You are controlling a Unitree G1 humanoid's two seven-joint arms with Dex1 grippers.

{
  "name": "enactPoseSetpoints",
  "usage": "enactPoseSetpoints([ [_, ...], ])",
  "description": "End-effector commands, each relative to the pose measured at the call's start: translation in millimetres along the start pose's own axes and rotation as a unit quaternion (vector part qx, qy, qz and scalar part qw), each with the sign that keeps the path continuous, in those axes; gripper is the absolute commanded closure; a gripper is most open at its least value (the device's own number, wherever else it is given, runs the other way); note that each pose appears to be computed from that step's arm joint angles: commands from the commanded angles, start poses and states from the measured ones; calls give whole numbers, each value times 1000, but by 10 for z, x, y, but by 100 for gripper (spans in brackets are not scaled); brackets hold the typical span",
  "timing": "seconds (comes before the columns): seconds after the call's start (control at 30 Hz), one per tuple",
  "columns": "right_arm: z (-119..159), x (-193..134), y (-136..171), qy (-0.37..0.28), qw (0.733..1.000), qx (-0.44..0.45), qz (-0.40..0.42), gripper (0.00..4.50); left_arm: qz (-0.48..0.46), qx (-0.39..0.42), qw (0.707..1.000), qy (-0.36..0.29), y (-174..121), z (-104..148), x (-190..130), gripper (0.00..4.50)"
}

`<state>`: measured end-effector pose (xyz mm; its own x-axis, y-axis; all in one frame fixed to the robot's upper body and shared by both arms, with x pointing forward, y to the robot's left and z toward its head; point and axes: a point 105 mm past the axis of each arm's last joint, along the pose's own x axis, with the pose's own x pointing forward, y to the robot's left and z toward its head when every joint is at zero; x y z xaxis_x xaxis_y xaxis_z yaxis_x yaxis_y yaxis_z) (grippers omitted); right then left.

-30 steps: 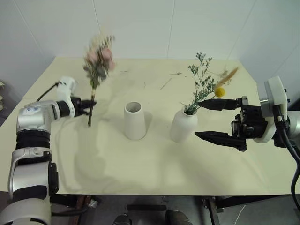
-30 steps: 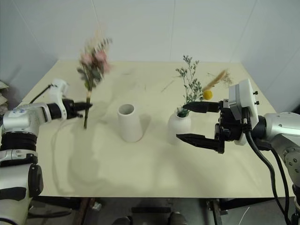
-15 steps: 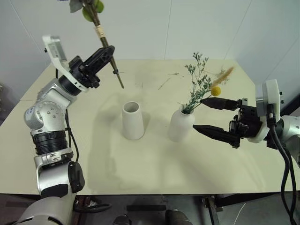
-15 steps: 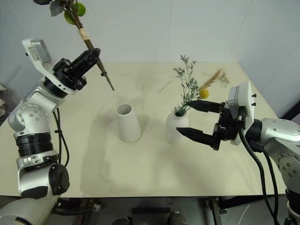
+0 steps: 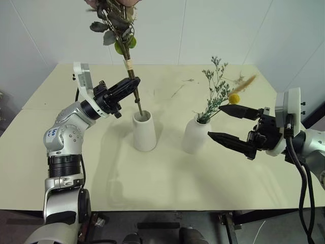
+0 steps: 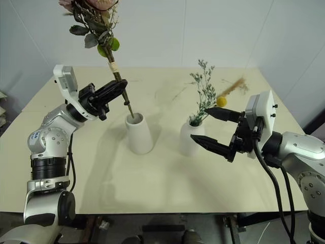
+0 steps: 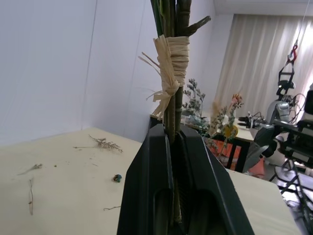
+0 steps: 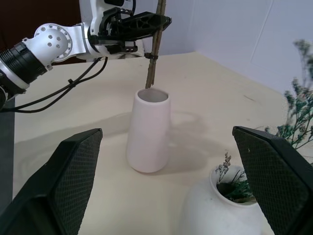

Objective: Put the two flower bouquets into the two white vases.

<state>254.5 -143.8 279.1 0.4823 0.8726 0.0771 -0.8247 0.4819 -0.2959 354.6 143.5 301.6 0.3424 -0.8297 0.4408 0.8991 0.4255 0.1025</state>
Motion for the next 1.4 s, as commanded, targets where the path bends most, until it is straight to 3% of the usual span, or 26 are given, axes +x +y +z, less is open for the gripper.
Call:
enactPoseSetpoints([
  [0.03, 123, -30, 15, -25, 999, -22, -15, 0, 8, 13, 1000, -12, 37, -115, 3, 448],
  [0.27, 136, -33, 19, -30, 999, -21, -23, 0, 16, 22, 1000, -16, 71, -234, -19, 448],
  [0.43, 124, -13, 19, -34, 999, -18, -24, 0, -4, 9, 1000, -3, 7, -256, -23, 308],
  [0.77, 81, 20, 18, -39, 999, -7, -19, 0, 2, 85, 993, 83, 52, -37, -387, 2],
  [1.03, 5, 30, -78, -18, 1000, -9, 8, 0, -40, 161, 948, 271, 236, -82, -845, 2],
  [1.3, -74, -184, -217, 35, 998, -47, 16, 0, -78, 171, 937, 295, 191, -4, -987, 2],
  [1.4, -104, -403, -315, 71, 995, -64, 3, 0, -88, 167, 940, 286, 70, 48, -1024, 2],
])
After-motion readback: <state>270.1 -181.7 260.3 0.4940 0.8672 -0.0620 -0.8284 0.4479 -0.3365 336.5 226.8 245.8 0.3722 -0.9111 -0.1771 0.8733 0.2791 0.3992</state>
